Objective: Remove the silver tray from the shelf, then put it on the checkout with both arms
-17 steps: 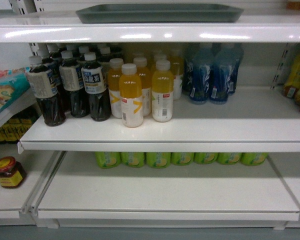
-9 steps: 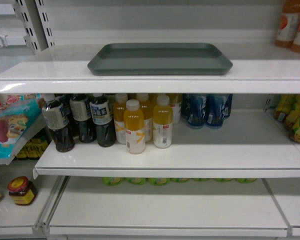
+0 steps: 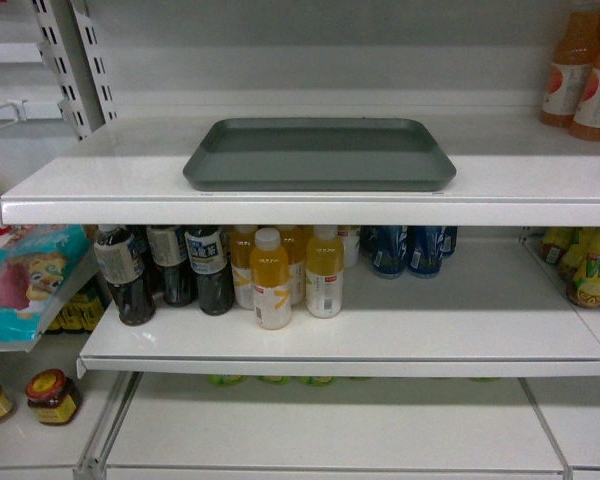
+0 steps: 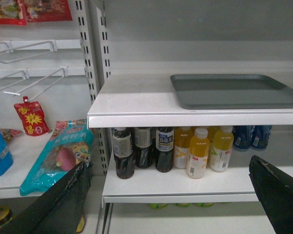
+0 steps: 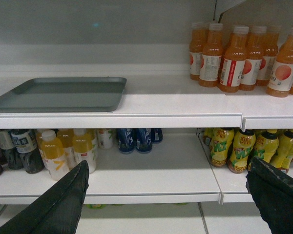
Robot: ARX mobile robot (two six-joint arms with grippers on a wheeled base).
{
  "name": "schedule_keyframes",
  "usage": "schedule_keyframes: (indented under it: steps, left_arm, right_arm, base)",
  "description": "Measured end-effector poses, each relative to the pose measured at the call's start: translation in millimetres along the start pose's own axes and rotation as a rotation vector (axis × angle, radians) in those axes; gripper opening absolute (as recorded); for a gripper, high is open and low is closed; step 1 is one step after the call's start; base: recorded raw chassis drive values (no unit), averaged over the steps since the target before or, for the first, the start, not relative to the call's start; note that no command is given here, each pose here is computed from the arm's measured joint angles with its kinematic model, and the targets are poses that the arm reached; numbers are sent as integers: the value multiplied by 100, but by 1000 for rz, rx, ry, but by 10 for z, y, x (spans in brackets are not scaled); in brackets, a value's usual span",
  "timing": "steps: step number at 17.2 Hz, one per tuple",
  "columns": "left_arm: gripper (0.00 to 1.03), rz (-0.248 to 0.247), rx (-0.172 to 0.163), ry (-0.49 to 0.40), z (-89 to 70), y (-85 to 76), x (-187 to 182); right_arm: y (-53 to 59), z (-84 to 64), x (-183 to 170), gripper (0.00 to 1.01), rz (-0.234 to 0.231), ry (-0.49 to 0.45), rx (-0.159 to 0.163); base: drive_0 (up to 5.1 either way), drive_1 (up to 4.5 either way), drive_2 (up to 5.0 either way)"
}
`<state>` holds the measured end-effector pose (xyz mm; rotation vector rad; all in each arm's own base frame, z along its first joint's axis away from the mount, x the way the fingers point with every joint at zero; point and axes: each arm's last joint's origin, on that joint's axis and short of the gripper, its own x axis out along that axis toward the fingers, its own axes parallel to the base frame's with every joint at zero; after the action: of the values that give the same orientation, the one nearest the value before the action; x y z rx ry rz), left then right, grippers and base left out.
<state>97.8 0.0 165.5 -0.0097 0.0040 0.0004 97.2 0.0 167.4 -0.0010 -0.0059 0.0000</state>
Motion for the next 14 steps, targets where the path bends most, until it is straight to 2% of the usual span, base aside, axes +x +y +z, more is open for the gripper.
schedule_keyframes:
  steps: [7, 14]
  left_arm:
    - [98, 0, 0, -3, 3, 0, 0]
    - [98, 0, 0, 2, -1, 0, 0]
  right_arm:
    - [0, 3, 0, 98, 0, -3, 0]
    - [0, -1, 0, 98, 0, 1, 0]
  base:
    - [0, 0, 0]
    - [-4, 430, -437]
